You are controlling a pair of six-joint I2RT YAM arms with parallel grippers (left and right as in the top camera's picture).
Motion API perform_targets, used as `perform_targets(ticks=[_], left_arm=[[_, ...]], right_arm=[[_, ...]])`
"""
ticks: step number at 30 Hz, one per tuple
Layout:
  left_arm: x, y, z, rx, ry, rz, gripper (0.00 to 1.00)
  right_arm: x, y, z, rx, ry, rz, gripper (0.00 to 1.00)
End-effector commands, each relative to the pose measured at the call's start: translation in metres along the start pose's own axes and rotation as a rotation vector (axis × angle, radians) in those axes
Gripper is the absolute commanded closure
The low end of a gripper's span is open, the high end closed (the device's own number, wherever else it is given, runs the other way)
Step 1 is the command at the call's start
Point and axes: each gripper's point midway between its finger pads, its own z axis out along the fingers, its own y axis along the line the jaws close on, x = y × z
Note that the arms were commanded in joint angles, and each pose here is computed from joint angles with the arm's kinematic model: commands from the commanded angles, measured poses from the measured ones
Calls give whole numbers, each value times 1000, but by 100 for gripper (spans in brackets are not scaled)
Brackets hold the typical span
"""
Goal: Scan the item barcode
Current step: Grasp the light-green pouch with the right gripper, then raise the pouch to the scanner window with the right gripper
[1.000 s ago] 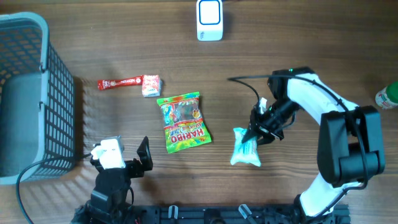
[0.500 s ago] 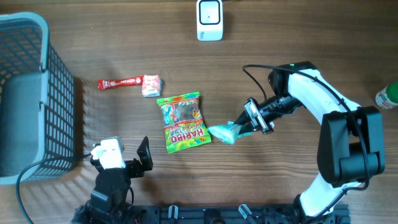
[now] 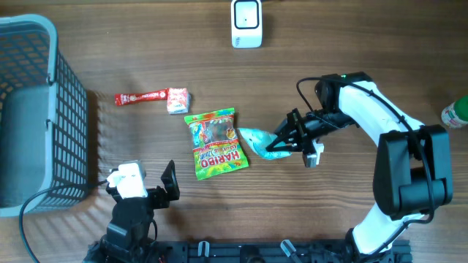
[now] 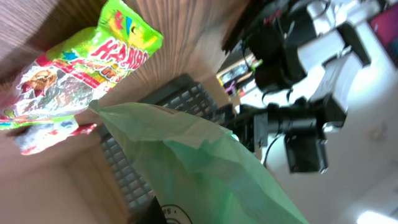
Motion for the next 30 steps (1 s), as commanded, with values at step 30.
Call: perform_targets(ticks=[30], left_arm=[[0,2,1,-8,-6,-1,0]], right_arm=[[82,32,-8,-87,315,-921,96]])
